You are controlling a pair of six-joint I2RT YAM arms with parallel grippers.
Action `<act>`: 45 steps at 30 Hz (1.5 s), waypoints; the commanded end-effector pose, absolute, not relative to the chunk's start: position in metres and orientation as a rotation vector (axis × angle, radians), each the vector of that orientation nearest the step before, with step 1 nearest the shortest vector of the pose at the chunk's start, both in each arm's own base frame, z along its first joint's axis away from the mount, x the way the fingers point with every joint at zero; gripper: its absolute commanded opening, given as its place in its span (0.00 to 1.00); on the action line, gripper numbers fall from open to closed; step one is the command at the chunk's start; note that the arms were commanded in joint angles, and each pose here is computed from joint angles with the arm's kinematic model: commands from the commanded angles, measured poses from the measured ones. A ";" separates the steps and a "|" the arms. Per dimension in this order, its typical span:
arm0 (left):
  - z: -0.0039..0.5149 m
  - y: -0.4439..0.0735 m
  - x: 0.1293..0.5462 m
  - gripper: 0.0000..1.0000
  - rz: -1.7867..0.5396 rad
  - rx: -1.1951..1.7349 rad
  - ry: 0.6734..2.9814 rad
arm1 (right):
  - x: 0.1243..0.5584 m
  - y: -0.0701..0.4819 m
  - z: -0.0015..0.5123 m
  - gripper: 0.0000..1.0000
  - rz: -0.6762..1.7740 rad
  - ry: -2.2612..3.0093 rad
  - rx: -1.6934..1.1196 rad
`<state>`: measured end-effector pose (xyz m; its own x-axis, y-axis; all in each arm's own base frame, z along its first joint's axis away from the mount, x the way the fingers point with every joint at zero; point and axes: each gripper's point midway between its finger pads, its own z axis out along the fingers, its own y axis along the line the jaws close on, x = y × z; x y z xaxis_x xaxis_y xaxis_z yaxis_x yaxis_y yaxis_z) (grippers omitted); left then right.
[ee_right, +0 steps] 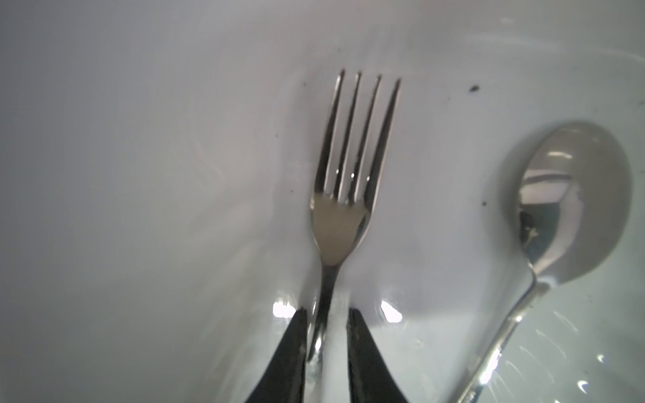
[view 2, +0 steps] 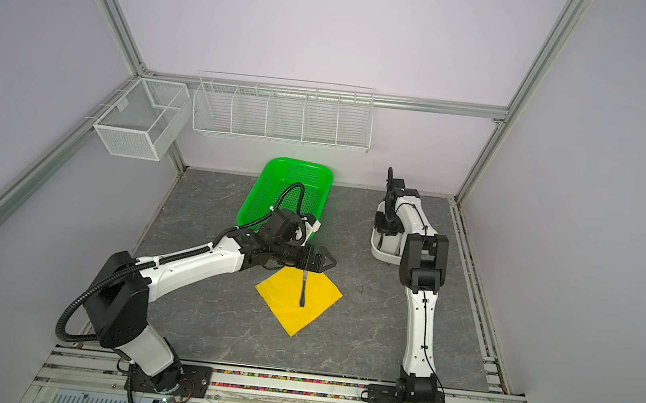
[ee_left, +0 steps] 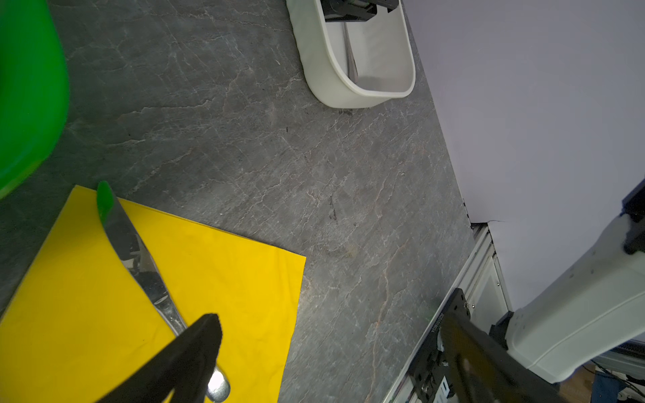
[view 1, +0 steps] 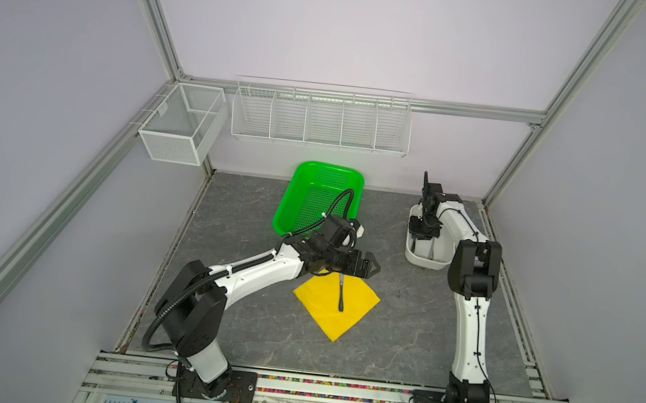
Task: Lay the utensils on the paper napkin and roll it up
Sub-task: 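Lower the right gripper into the white tub and grasp the fork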
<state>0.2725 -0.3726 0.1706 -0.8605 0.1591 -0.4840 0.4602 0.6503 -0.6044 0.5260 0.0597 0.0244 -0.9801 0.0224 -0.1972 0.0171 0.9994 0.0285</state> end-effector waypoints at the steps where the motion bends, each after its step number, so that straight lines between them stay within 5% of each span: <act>1: 0.178 -0.378 0.272 1.00 -1.094 0.522 2.450 | 0.502 0.047 0.001 0.23 -0.060 3.062 -0.063; 15: 0.186 -0.396 0.268 0.99 -1.180 0.577 2.422 | 0.497 0.056 -0.019 0.19 0.083 3.140 -0.056; 18: 0.188 -0.395 0.264 0.98 -1.205 0.571 2.402 | 0.500 0.057 -0.011 0.12 0.082 3.121 -0.052; 27: 0.208 -0.386 0.264 0.98 -1.198 0.550 2.306 | 0.527 0.055 0.088 0.07 0.074 2.871 -0.012; 45: 0.210 -0.367 0.267 0.99 -1.129 0.475 2.267 | 0.481 0.069 0.176 0.07 0.232 2.739 -0.014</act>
<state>0.2654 -0.3705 0.2028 -0.7963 0.0938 -0.5976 0.5329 0.5763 -0.6196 0.4876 0.0594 0.1514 -0.9398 0.0154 -0.3413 -0.0222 0.9941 0.1060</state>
